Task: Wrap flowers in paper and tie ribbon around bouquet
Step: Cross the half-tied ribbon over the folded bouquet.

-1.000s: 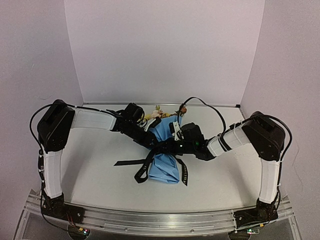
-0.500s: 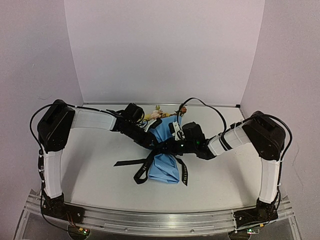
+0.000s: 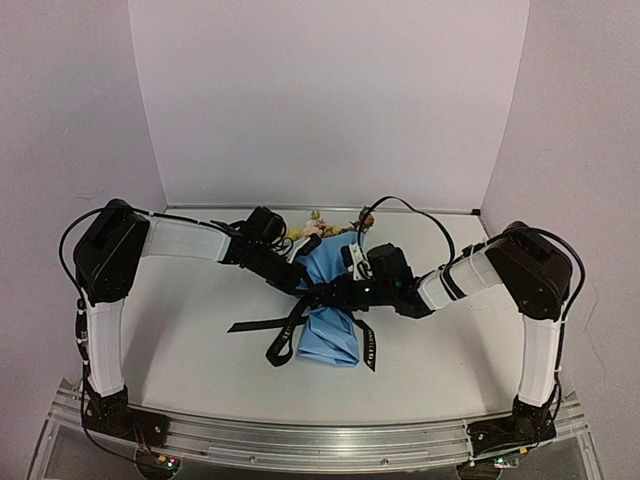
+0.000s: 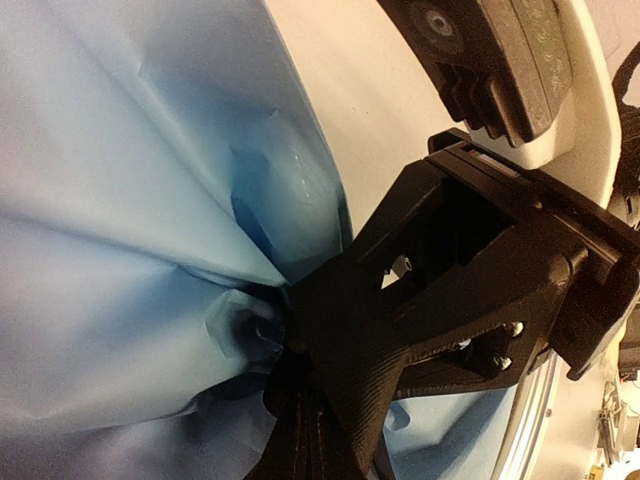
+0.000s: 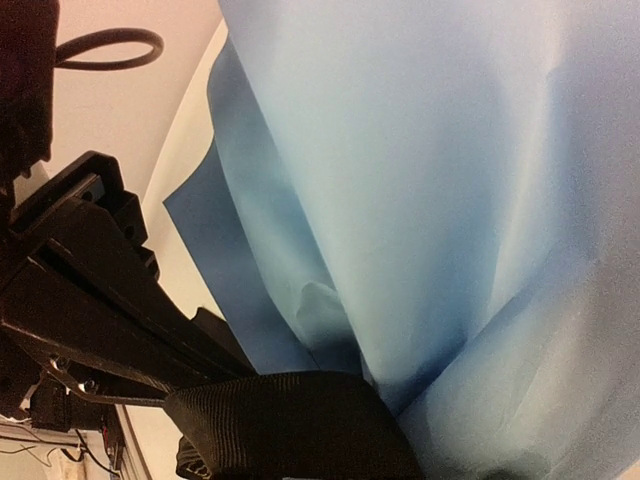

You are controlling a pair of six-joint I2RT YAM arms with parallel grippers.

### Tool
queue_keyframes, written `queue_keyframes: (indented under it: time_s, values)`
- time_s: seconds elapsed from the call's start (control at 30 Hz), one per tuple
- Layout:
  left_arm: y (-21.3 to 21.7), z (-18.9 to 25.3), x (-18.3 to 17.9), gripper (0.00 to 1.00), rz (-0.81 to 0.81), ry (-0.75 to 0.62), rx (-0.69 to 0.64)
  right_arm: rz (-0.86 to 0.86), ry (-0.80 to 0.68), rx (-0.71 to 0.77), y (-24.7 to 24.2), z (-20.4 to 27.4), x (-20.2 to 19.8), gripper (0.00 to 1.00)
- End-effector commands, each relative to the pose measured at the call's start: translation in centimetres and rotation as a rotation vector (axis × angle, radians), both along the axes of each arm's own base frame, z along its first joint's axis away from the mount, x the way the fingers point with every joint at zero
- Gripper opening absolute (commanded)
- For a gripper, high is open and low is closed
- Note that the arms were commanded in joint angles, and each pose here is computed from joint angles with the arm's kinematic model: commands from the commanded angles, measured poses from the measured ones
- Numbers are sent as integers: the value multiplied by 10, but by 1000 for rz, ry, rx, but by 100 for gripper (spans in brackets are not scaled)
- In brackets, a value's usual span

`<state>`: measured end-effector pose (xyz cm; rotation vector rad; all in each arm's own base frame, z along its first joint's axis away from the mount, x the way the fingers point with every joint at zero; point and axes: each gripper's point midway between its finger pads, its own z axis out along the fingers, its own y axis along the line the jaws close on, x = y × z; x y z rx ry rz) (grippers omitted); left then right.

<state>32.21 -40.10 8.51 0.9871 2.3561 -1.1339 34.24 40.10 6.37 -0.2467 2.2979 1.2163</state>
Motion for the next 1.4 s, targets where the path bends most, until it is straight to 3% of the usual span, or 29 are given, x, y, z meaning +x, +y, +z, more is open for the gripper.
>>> queue_keyframes:
  time_s: [0.0,0.4,0.57,0.9,1.37]
  values:
    - [-12,36,5,0,20,-88,-98,12,-83,77,3,45,-7,28]
    - [-15,43,4,0,8,-89,-113,10,-103,59,-14,58,-25,38]
    - [-16,48,3,0,1,-95,-106,-34,-122,-43,-35,52,-27,39]
    - [-27,67,5,0,-10,-124,-94,36,-172,-190,-47,47,-37,44]
    - [-49,94,4,0,-16,82,-125,34,-164,-255,-61,31,-44,43]
